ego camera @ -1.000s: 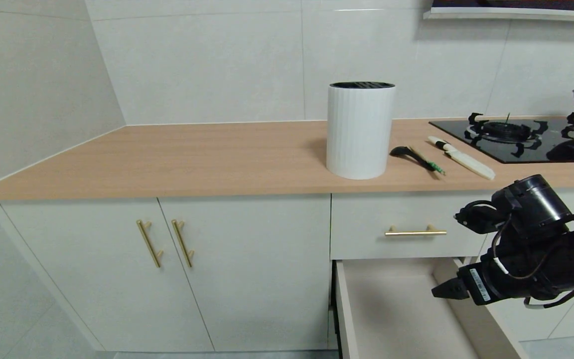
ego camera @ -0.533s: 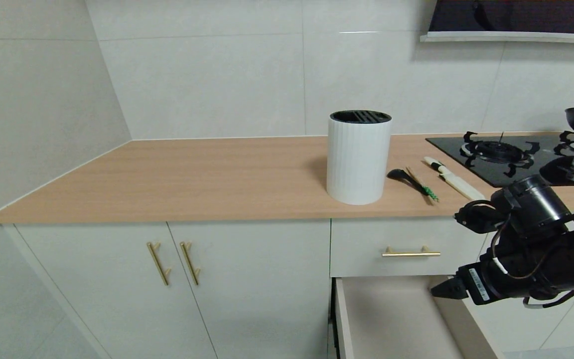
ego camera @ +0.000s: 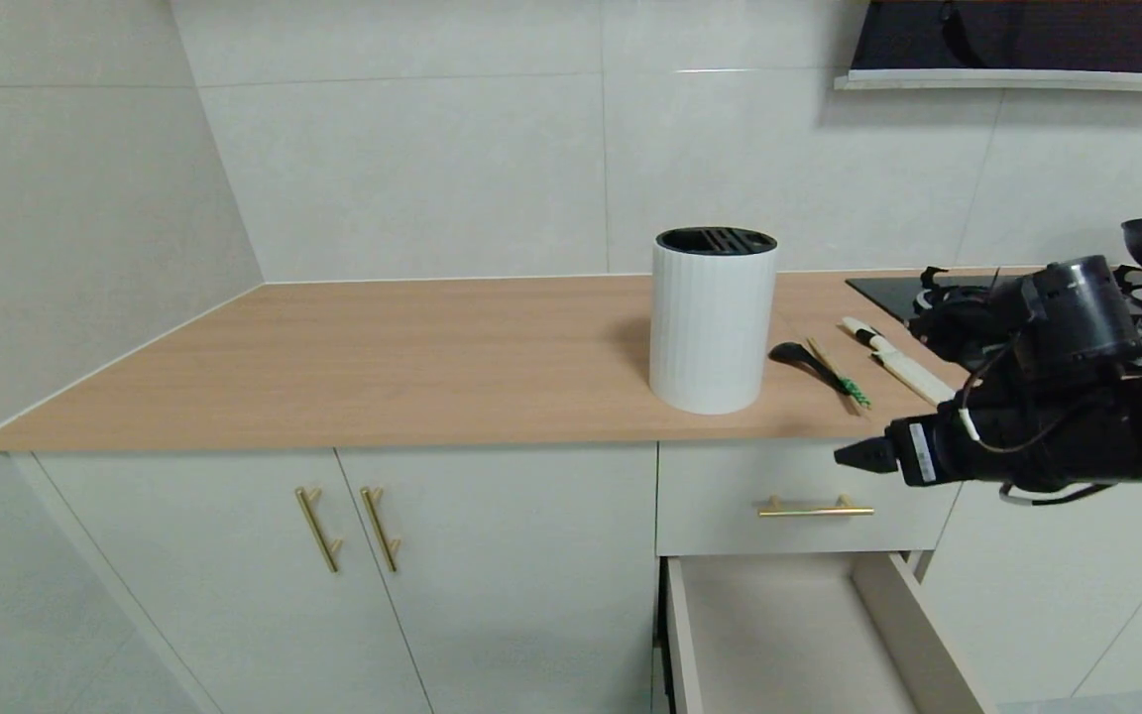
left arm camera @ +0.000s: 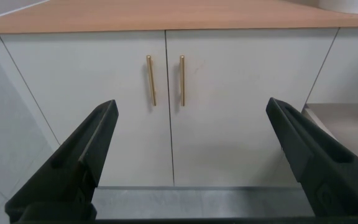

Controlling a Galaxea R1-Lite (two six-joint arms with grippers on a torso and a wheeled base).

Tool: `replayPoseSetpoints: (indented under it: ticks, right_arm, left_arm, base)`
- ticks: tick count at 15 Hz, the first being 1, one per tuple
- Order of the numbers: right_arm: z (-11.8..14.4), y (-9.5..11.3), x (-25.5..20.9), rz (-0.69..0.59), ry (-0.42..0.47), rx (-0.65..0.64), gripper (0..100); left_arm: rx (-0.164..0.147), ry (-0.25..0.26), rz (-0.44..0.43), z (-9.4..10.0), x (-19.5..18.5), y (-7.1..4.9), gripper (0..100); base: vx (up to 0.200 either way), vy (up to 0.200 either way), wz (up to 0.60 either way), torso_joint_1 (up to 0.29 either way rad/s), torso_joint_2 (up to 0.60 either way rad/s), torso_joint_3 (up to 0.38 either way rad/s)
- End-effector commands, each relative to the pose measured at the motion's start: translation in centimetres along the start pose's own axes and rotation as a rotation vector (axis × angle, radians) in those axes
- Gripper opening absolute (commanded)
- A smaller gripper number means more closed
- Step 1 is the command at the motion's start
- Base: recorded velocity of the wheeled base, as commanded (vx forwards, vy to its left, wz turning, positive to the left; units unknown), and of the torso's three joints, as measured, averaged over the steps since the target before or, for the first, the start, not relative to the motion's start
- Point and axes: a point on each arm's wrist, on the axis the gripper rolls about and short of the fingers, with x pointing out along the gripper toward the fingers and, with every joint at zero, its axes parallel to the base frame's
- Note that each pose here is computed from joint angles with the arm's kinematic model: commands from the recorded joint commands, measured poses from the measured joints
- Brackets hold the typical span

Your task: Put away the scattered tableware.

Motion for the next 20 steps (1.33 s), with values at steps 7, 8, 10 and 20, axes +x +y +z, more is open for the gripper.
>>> replayPoseSetpoints:
  ticks: [7, 8, 10, 20]
  right_arm:
    - [4.0, -1.7, 6.9, -0.182, -0.05, 0.065, 100]
    - [4.1, -2.0, 7.6, -0.2, -0.059, 0.097, 100]
    - [4.1, -2.2, 9.2, -0.21, -0.072, 0.118, 100]
    - [3.7, -3.9, 12.6, -0.269, -0.071, 0.16, 100]
  left_arm:
    - [0.0, -0.001, 0.001, 0.0, 0.0, 0.0, 100]
    - [0.0, 0.0, 0.001, 0.0, 0.0, 0.0, 100]
    - [0.0, 0.0, 0.001, 0.0, 0.0, 0.0, 100]
    - [0.0, -0.001, 0.001, 0.0, 0.0, 0.0, 100]
  base:
    - [0.0, 0.0, 0.0, 0.0, 0.0, 0.0]
    - [0.0, 0.0, 0.0, 0.0, 0.0, 0.0]
    - [0.0, 0.0, 0.0, 0.0, 0.0, 0.0]
    - [0.0, 0.0, 0.0, 0.0, 0.0, 0.0]
